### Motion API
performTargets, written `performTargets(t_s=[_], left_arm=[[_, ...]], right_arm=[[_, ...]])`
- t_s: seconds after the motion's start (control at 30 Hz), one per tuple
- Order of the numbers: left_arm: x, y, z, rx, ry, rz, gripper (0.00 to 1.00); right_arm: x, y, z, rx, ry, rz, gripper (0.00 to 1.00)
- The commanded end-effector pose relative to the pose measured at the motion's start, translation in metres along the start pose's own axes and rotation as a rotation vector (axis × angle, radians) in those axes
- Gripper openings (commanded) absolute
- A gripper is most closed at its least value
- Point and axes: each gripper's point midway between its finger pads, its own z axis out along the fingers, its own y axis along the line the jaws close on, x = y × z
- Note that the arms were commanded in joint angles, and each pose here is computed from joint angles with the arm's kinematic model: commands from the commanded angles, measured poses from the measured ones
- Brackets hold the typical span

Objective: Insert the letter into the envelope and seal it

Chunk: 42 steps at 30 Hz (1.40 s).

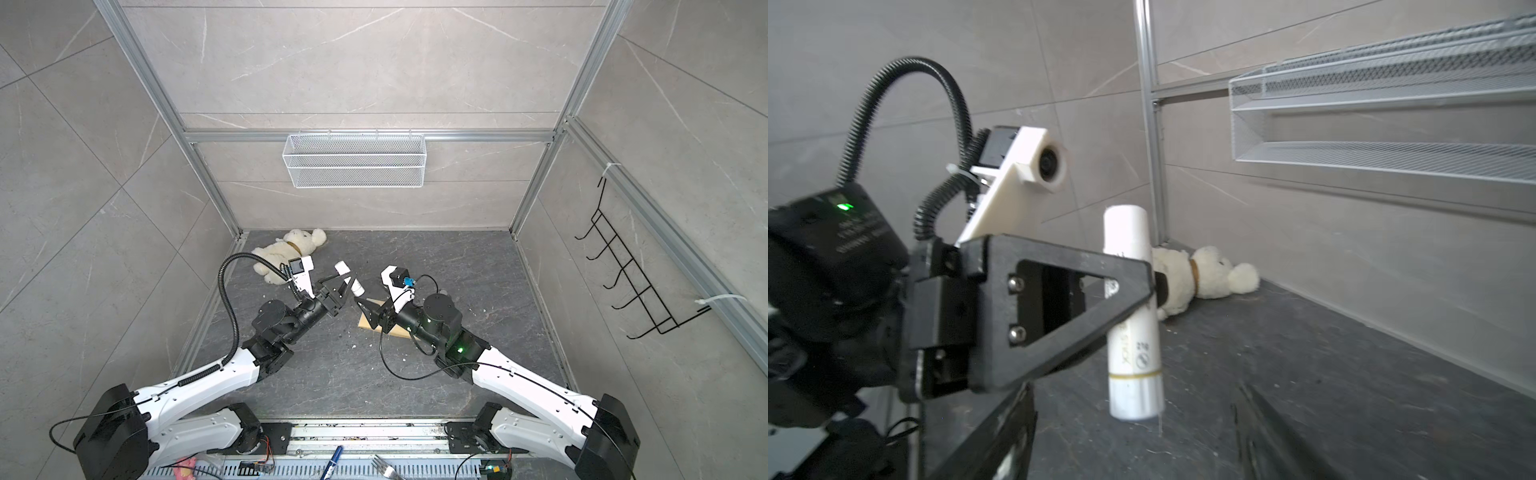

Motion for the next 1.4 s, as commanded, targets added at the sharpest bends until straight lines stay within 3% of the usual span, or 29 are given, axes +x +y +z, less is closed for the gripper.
performTargets(t_s=[0.0, 0.13, 0.43, 0.73, 1.07, 1.2, 1.37], left_arm=[[-0.031, -0.021, -0.001, 0.043, -0.095, 0.000, 0.00], [-0.032, -0.020, -0.001, 0.039, -0.101, -0.004, 0.00], [-0.030, -0.019, 0.001, 0.038, -0.097, -0.015, 0.00], [-0.029, -0.019, 0.000, 0.041, -0.095, -0.019, 0.00], [-0.028, -0.019, -0.001, 0.041, -0.093, -0.022, 0.00], [-0.029, -0.020, -0.001, 0.044, -0.095, -0.024, 0.00], [-0.028, -0.019, -0.001, 0.044, -0.092, -0.024, 0.00]], right_arm=[[0.016, -0.022, -0.001, 0.201, 0.040, -0.192, 0.75], [0.014, -0.012, 0.005, 0.243, 0.034, -0.281, 0.71], [0.010, 0.009, 0.026, 0.295, -0.008, -0.344, 0.58], [0.008, 0.008, 0.034, 0.341, -0.021, -0.332, 0.52], [0.010, 0.009, 0.037, 0.345, -0.011, -0.333, 0.32], [0.013, 0.008, 0.039, 0.352, 0.008, -0.340, 0.31], [0.012, 0.007, 0.039, 0.356, 0.003, -0.321, 0.17]])
